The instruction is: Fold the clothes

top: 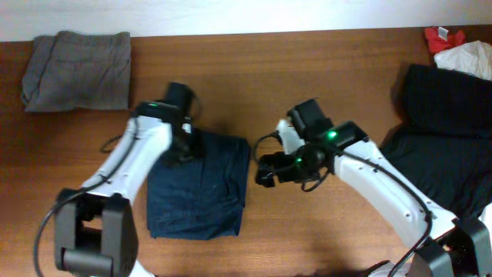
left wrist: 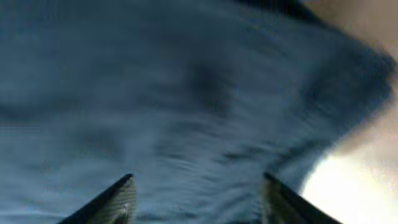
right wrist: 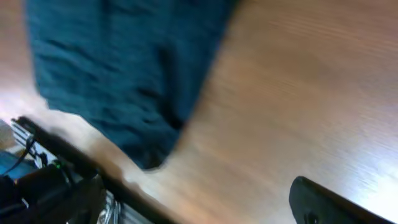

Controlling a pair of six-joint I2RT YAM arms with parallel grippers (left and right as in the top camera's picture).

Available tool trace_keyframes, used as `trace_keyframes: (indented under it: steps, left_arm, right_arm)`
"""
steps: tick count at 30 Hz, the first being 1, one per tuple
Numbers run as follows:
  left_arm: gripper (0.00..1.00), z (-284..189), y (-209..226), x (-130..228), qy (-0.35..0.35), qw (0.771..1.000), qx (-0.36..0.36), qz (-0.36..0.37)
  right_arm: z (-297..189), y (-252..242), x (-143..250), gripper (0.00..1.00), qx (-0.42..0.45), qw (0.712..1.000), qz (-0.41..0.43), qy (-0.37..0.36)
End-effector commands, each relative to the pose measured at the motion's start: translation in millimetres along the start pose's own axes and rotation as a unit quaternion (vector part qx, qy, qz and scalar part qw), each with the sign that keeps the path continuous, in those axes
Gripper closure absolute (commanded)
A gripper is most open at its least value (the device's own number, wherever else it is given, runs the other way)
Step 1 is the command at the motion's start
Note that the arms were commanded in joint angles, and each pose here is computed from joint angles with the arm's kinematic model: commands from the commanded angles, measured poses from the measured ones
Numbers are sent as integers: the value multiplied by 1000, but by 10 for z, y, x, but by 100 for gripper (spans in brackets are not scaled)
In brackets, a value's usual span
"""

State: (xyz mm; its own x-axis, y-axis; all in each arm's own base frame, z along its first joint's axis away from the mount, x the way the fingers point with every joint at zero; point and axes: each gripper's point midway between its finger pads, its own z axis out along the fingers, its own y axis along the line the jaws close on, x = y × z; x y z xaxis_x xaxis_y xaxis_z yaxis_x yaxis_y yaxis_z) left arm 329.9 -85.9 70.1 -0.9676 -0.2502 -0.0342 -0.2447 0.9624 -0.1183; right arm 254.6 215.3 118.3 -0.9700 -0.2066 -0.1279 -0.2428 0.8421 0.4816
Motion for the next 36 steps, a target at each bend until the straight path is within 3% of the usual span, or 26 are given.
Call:
trace_keyframes:
  steps: [1,7,15,22,28,32,34,36]
  left_arm:
    - [35,-71,608,-201,3,995,-20,-95]
    - [30,-137,1315,-203,20,979,-30,-202]
    - [25,162,1567,-35,35,972,-47,-229]
    - [18,629,1574,142,34,972,-31,-229]
    - [16,671,1580,172,34,972,-31,-229]
    - [13,671,1580,173,35,972,-31,-229]
    - [13,671,1581,173,34,972,-31,-229]
    - [13,671,1581,173,34,972,-31,-229]
  right_arm:
    - [207,251,7,2,2,1000,-24,-3]
    - [811,345,-13,4,27,999,-39,14]
    - [1163,338,-47,48,14,999,-44,27]
    - [1229,389,-16,51,12,998,-57,30]
    - [1317,445,62,57,12,997,-67,40]
    - [1370,434,128,71,17,996,-66,53]
    - [1371,417,138,93,20,996,-65,55]
    - [1359,360,129,96,34,997,-46,52]
